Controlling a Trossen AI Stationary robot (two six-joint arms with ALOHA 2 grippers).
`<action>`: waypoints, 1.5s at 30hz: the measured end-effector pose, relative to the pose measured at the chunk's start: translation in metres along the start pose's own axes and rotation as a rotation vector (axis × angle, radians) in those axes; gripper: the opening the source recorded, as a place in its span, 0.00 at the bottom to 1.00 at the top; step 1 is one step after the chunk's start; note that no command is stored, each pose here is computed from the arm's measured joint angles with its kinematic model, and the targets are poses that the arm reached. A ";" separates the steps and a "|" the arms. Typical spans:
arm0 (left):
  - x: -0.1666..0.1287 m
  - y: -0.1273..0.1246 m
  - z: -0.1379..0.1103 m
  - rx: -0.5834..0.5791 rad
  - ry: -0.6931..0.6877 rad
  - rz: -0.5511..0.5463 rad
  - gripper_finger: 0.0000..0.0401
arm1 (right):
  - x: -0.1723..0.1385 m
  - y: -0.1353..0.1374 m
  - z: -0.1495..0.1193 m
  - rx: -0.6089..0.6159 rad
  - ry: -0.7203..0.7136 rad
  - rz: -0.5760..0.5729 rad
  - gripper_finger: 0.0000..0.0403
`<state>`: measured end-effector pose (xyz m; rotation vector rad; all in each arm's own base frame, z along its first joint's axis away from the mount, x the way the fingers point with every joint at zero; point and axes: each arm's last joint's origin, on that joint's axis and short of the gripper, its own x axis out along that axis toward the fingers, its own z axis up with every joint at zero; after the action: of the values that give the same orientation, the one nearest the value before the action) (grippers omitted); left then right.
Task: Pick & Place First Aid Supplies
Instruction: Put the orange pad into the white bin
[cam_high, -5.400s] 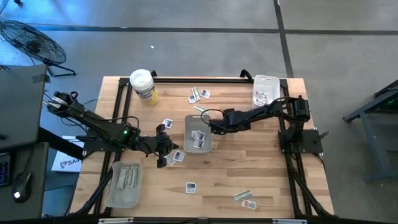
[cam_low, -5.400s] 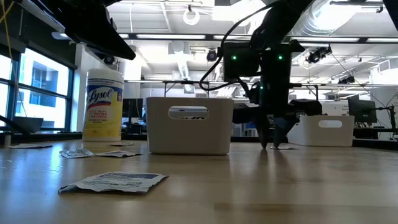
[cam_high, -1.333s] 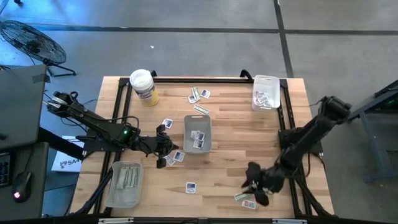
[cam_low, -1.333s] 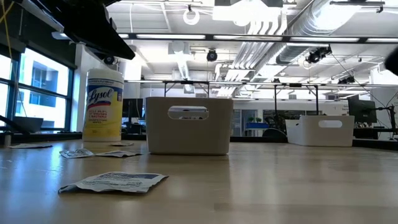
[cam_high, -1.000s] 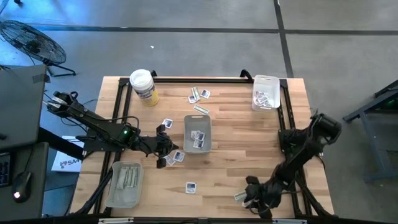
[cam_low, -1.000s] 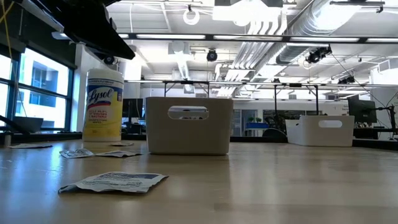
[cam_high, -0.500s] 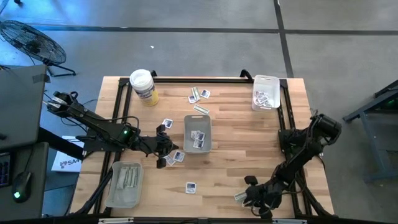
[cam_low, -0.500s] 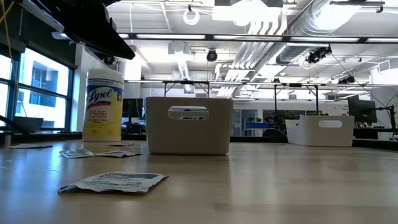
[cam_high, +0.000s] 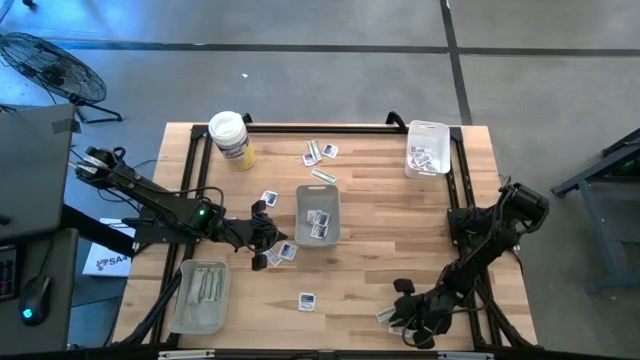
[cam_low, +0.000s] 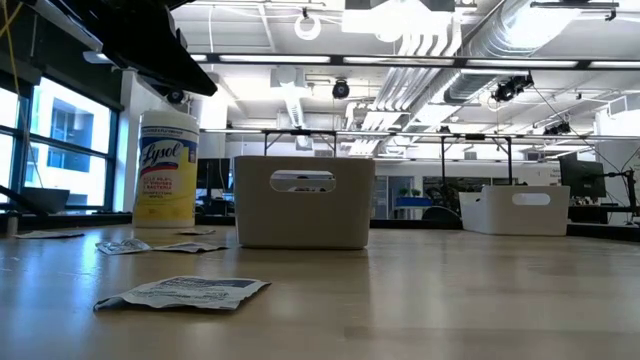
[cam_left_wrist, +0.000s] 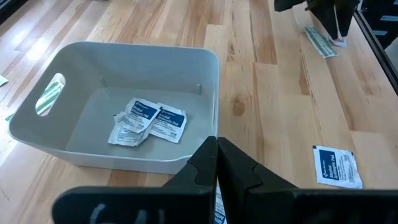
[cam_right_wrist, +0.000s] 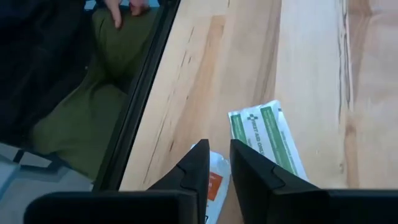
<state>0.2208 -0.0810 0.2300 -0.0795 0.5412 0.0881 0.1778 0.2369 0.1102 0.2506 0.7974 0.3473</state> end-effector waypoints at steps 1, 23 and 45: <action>0.000 0.000 0.000 0.000 0.000 0.000 0.01 | 0.000 0.000 0.000 0.000 0.000 -0.001 0.15; 0.000 0.000 0.000 0.000 0.000 0.000 0.01 | 0.000 -0.001 -0.003 -0.087 0.039 0.003 0.17; 0.000 0.000 0.000 0.000 0.000 0.000 0.01 | 0.016 -0.003 -0.012 -0.088 0.048 0.021 0.13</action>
<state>0.2208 -0.0810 0.2301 -0.0794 0.5410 0.0886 0.1796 0.2413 0.0903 0.1686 0.8250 0.4080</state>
